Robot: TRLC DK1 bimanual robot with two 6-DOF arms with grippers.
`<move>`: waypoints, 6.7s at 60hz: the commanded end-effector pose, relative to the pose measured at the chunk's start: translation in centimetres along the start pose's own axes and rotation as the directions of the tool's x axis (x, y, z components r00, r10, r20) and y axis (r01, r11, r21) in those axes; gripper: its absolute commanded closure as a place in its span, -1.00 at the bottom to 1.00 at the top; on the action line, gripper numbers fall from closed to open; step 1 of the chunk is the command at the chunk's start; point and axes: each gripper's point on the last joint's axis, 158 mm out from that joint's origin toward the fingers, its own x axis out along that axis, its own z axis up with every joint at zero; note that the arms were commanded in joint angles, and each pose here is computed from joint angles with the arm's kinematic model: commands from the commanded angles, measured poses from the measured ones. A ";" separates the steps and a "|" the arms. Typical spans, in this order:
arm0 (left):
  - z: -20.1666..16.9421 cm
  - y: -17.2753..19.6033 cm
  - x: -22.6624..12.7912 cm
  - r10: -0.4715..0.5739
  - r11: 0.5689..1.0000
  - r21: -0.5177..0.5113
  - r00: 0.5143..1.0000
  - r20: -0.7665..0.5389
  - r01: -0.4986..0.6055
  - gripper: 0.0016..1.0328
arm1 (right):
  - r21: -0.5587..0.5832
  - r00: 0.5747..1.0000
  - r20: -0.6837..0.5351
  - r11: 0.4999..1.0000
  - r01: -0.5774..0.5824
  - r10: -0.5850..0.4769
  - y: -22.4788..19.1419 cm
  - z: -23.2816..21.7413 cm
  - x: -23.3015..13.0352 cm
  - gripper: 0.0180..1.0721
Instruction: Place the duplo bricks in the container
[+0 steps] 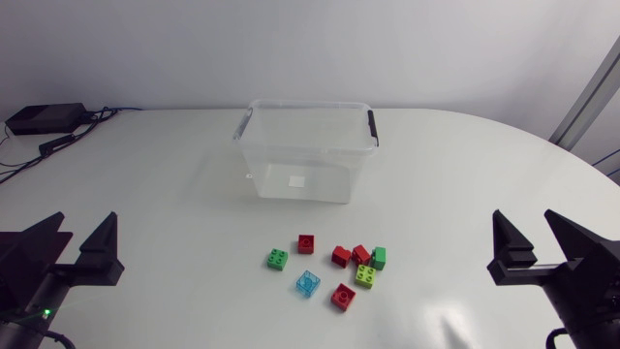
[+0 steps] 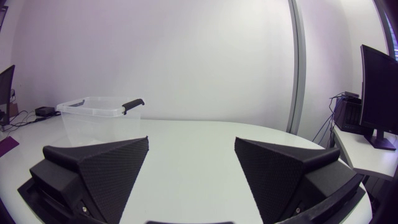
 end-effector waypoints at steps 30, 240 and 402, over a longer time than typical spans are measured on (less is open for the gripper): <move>0.1 -0.4 0.0 -0.016 1.000 -0.006 1.000 0.015 0.016 -0.92 | -0.006 1.000 -0.022 1.000 -0.015 0.015 0.4 -1.1 0.1 -0.90; 5.1 -27.2 21.6 -0.684 0.352 0.378 0.511 -0.520 0.856 0.40 | -0.110 0.368 -0.826 0.517 -0.849 0.428 16.6 -8.1 6.0 0.45; -7.9 -29.4 4.4 -0.465 -0.151 0.139 0.054 -0.884 0.979 0.51 | -0.057 0.282 -0.934 0.686 -0.725 0.220 18.9 -18.2 5.7 -0.54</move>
